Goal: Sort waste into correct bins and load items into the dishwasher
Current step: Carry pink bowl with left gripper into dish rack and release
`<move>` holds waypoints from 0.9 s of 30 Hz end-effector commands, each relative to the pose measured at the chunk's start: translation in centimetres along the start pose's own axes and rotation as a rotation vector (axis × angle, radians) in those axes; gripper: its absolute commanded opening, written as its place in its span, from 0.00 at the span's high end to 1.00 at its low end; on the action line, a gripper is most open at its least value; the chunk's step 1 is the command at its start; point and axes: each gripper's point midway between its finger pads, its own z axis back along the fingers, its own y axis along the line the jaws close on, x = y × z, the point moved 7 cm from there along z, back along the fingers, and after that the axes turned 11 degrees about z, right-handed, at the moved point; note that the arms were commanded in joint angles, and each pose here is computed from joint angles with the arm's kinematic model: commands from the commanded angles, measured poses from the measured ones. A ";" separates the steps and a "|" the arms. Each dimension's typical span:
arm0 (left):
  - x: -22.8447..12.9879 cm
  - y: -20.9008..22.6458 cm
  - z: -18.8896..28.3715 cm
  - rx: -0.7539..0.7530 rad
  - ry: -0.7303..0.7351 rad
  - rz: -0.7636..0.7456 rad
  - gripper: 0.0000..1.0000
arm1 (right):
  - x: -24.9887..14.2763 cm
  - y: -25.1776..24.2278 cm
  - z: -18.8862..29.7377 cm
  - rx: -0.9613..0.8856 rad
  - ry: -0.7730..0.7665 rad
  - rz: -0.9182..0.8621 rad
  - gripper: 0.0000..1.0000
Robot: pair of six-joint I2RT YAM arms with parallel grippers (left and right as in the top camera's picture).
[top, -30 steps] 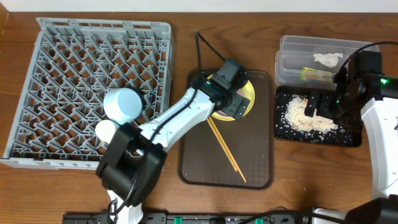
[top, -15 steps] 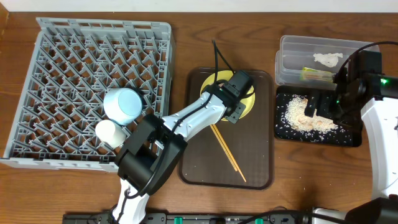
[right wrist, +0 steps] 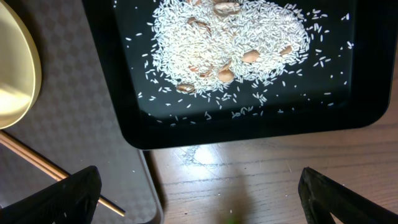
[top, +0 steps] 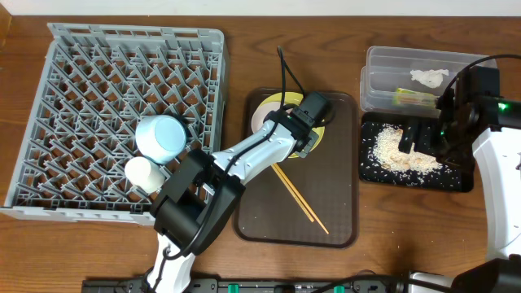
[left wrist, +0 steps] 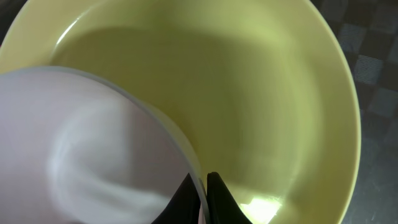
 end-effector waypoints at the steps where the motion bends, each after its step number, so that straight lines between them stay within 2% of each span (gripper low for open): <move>1: 2.1 0.3 3.3 -0.009 -0.094 0.022 0.92 | 0.2 -0.1 1.0 -0.008 -0.033 -0.007 0.01; 6: 4.0 1.5 8.2 -0.034 -0.208 0.058 0.92 | 0.1 -0.1 1.0 -0.008 -0.032 -0.007 0.01; 11: 5.8 6.0 13.1 -0.082 -0.316 0.162 0.92 | 0.1 -0.1 1.0 -0.008 -0.031 -0.007 0.02; 15: 6.4 10.0 15.1 -0.247 -0.333 0.251 0.92 | 0.1 -0.1 1.0 -0.008 -0.031 -0.007 0.01; 21: 6.0 17.1 16.6 -0.592 -0.325 0.432 0.92 | 0.1 -0.1 0.9 -0.008 -0.030 -0.006 0.02; 27: 4.6 22.9 18.4 -0.815 -0.369 0.515 0.92 | 0.1 -0.1 1.0 -0.008 -0.031 -0.007 0.02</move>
